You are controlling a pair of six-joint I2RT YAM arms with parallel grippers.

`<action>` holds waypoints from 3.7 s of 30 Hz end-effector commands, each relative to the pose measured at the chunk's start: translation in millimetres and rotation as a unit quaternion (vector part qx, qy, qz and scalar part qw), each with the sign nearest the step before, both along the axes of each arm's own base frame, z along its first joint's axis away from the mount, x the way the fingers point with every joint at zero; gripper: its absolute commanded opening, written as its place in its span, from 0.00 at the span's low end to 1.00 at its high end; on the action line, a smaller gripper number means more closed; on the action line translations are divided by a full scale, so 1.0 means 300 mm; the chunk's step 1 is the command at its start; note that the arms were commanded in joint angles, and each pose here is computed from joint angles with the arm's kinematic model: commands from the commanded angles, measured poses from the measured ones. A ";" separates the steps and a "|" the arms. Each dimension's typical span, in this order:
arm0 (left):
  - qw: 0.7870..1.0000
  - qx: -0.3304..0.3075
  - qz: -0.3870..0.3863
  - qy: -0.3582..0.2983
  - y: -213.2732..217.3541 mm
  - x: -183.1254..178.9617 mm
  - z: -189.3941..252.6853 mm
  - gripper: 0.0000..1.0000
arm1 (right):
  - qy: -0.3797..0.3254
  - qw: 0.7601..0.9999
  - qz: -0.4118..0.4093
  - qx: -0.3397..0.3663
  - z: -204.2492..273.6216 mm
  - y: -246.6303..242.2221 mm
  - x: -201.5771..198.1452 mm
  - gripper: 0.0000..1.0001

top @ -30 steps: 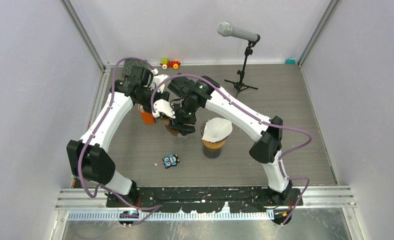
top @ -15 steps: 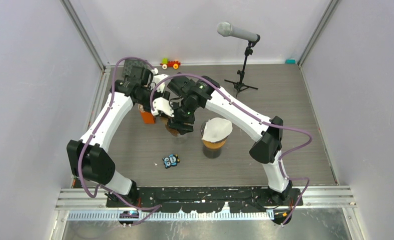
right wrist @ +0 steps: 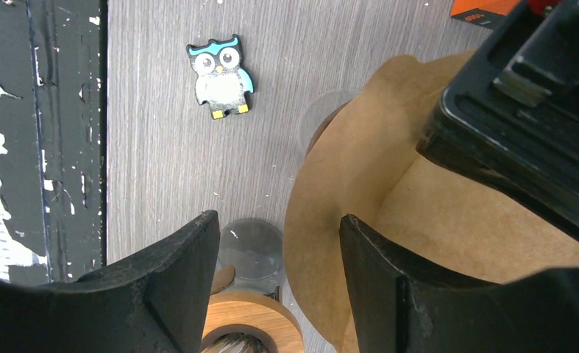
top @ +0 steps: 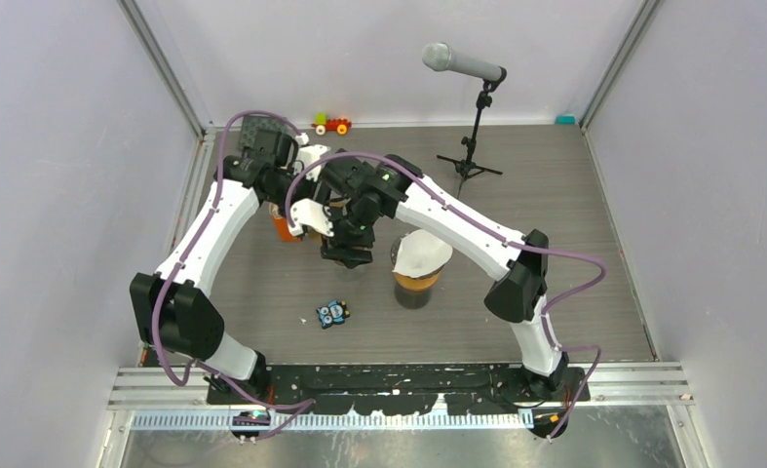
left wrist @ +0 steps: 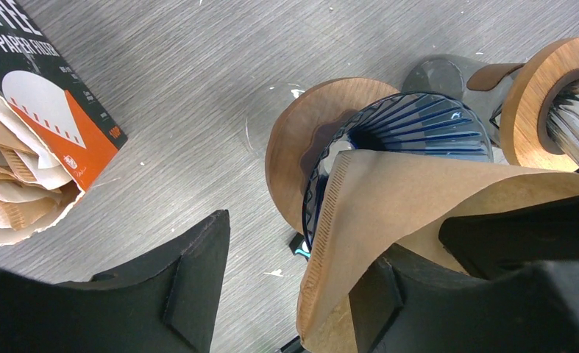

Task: Place the coffee filter in the dripper
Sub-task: Place the coffee filter in the coffee dripper.

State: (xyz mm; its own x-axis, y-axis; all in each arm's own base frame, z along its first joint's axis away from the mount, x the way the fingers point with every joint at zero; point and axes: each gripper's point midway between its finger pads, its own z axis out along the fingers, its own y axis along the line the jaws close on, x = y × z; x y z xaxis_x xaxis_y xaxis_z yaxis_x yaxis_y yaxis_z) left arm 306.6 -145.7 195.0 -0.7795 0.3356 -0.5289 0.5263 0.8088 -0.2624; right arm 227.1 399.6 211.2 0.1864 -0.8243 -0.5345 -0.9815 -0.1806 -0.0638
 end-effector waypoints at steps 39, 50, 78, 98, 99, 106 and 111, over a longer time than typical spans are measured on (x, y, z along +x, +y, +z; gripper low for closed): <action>1.000 0.006 -0.031 -0.005 -0.011 0.026 -0.043 0.60 | -0.015 0.999 0.001 -0.029 -0.104 -0.010 0.030 0.66; 0.999 0.010 -0.034 -0.021 -0.006 0.040 -0.007 0.60 | -0.021 1.000 -0.007 0.003 -0.005 0.007 0.027 0.66; 0.999 -0.011 -0.041 -0.025 -0.036 0.060 -0.002 0.73 | -0.016 1.000 -0.015 0.007 0.003 0.007 0.021 0.67; 0.999 -0.006 -0.046 -0.009 -0.032 0.046 -0.069 0.73 | 0.007 1.000 -0.017 -0.007 -0.071 0.006 0.016 0.67; 0.999 -0.006 -0.045 -0.011 -0.032 0.048 -0.064 0.73 | 0.006 1.000 -0.019 -0.005 -0.062 0.007 0.018 0.67; 0.998 -0.011 -0.043 -0.033 -0.036 0.063 0.006 0.76 | 0.005 0.998 -0.054 0.042 0.065 0.031 0.019 0.67; 0.998 -0.017 -0.040 -0.053 -0.037 0.070 0.051 0.77 | 0.013 0.995 -0.065 0.076 0.155 0.036 -0.004 0.68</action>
